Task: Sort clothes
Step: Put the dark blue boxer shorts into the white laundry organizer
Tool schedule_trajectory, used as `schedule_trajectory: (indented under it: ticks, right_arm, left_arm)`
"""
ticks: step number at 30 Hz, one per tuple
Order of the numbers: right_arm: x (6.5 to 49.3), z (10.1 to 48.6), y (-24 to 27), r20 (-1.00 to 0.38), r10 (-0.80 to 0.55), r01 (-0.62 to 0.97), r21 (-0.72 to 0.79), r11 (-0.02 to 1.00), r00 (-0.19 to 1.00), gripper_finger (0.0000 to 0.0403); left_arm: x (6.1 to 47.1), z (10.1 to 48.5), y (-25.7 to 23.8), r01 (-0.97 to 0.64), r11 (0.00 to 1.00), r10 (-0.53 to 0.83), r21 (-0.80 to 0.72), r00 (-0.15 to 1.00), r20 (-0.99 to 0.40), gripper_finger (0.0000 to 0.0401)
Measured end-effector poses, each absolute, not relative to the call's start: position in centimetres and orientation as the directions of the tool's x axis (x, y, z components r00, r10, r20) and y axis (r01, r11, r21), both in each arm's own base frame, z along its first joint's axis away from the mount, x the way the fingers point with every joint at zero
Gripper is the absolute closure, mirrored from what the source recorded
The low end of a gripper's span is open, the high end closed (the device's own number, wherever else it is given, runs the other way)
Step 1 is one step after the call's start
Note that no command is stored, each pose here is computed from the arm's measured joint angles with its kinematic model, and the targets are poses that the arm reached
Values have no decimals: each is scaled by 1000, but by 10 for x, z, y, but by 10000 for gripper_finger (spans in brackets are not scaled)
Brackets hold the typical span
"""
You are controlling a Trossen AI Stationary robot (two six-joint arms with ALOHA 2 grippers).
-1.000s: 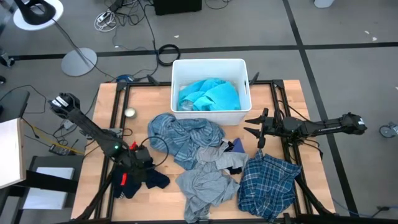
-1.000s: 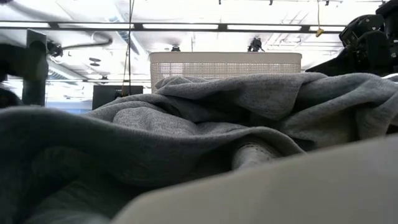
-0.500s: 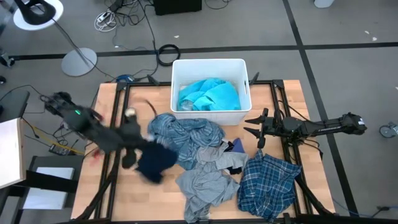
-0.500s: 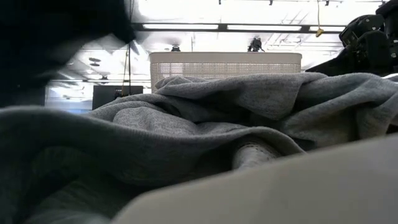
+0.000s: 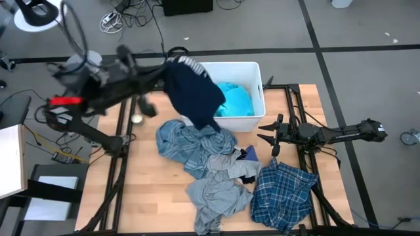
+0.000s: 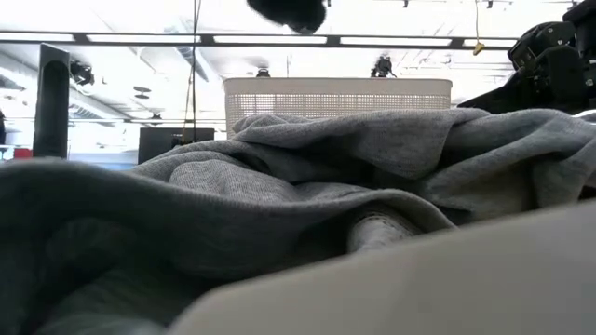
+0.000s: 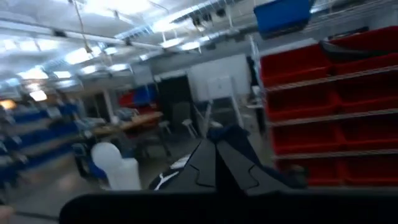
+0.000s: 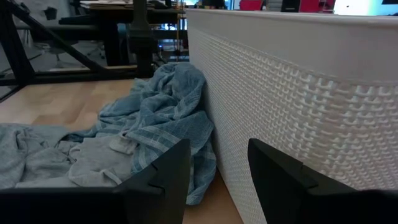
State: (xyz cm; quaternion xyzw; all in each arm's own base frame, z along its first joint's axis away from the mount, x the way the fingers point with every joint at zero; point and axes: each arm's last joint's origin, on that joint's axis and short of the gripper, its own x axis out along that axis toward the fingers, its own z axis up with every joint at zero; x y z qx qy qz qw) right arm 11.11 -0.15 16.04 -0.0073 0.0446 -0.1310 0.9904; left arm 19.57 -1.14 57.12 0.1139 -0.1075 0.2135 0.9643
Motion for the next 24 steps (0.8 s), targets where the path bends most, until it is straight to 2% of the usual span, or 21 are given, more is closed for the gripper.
schedule_trajectory:
  ticks: [3, 9, 12, 16, 19, 24]
  right_arm:
    - [111, 161, -1, -86, -260, 259, -26, 966, 962, 241]
    - [111, 160, -1, -86, -260, 259, -26, 966, 962, 241]
    - [111, 161, -1, -86, -260, 259, -26, 966, 962, 241]
    - [111, 160, -1, -86, -260, 259, -26, 966, 962, 241]
    - [111, 161, -1, -86, -260, 259, -26, 966, 962, 241]
    - [111, 160, -1, -86, -260, 259, -26, 966, 962, 241]
  left_arm:
    - [228, 569, 7, -449, 868, 397, 210, 884, 249, 401]
    - [286, 550, 50, -449, 853, 442, 265, 893, 92, 401]
    - [299, 549, 71, -447, 858, 457, 254, 889, 20, 401]
    - [305, 548, 93, -390, 893, 412, 226, 909, -59, 401]
    - [314, 531, 106, -365, 903, 409, 227, 893, -187, 401]
    - [345, 477, 135, -304, 925, 376, 229, 825, -422, 396]
